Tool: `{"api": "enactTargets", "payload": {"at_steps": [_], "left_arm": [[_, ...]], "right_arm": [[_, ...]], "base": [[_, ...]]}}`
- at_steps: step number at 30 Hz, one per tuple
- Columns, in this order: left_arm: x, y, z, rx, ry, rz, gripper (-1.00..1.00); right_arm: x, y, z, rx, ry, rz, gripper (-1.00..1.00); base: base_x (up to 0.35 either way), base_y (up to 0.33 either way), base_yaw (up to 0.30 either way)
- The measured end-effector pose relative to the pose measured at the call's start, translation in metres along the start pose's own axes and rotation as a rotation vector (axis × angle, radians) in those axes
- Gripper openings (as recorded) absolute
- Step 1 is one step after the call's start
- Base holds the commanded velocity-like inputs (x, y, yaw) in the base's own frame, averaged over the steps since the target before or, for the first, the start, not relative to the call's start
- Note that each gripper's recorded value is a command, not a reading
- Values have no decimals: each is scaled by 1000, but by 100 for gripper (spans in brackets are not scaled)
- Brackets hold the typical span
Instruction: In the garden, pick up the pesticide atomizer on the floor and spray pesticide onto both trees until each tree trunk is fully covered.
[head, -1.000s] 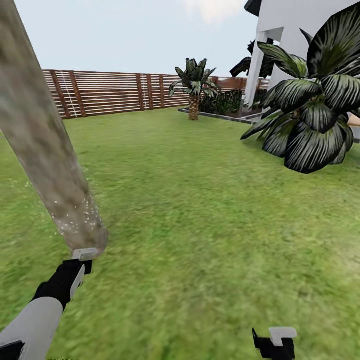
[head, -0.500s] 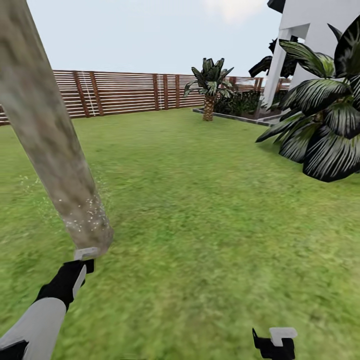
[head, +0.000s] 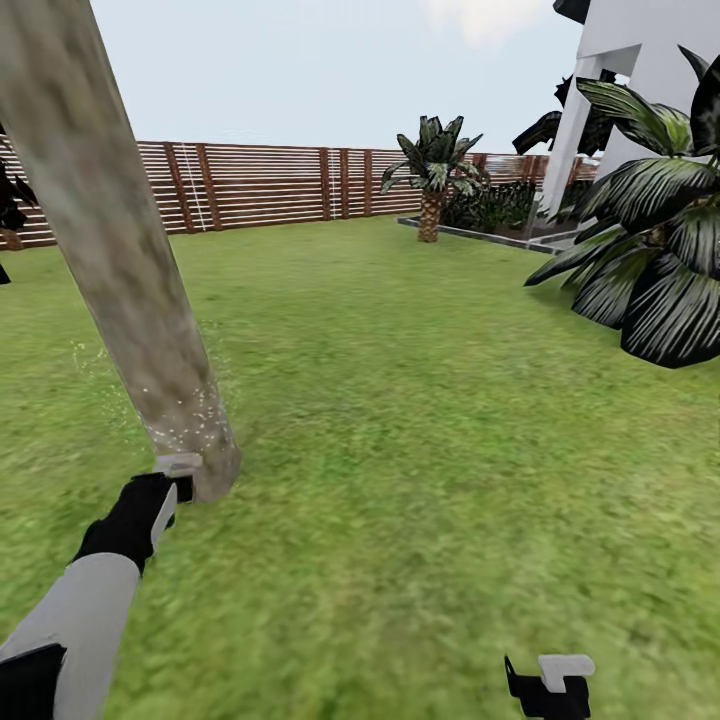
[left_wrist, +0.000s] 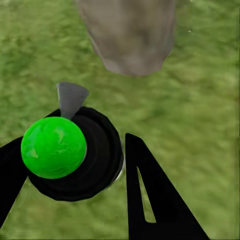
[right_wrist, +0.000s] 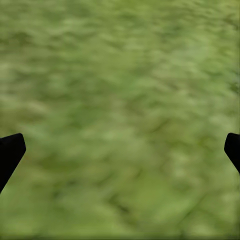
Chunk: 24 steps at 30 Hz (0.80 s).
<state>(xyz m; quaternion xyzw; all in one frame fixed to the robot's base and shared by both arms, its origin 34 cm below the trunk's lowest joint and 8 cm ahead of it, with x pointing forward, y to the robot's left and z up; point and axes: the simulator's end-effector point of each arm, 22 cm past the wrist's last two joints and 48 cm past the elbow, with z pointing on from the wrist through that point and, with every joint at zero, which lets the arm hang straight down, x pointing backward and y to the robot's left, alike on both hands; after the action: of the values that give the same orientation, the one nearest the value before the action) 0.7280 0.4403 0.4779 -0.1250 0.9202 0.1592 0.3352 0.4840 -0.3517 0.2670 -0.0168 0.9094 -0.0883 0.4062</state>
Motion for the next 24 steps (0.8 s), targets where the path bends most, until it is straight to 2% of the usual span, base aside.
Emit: {"api": "enactTargets", "payload": {"at_steps": [1,2,3,5,7,10,13,15,19,24], "left_arm": [[-11,15,-1,-20,-8,-1,-100],[-20,43,0,-51,-15,-15,-100],[-25,71,1,-86,-20,-9,-100],[-31,90,3,-69,-27,-11,-100],[-33,81,2,-38,-30,-11,-100],[-32,45,-1,11,-22,7,-100],[-43,38,-13,16,-14,13,-100],[-59,54,-22,-11,-38,13,-100],[-64,94,-22,-67,-44,13,-100],[-58,106,-20,-81,-33,14,-100]], "right_arm": [[0,0,0,0,0,0,100],[0,0,0,0,0,0,100],[0,0,0,0,0,0,100],[0,0,0,0,0,0,100],[0,0,0,0,0,0,100],[0,0,0,1,0,0,100],[0,-1,0,1,0,0,100],[0,0,0,0,0,0,100],[0,0,0,0,0,0,100],[0,0,0,0,1,-1,100]], "base": [[0,0,0],[0,0,0],[0,0,0],[0,0,0],[0,0,0],[0,0,0],[0,0,0],[115,0,0],[245,114,0],[90,289,0]]}}
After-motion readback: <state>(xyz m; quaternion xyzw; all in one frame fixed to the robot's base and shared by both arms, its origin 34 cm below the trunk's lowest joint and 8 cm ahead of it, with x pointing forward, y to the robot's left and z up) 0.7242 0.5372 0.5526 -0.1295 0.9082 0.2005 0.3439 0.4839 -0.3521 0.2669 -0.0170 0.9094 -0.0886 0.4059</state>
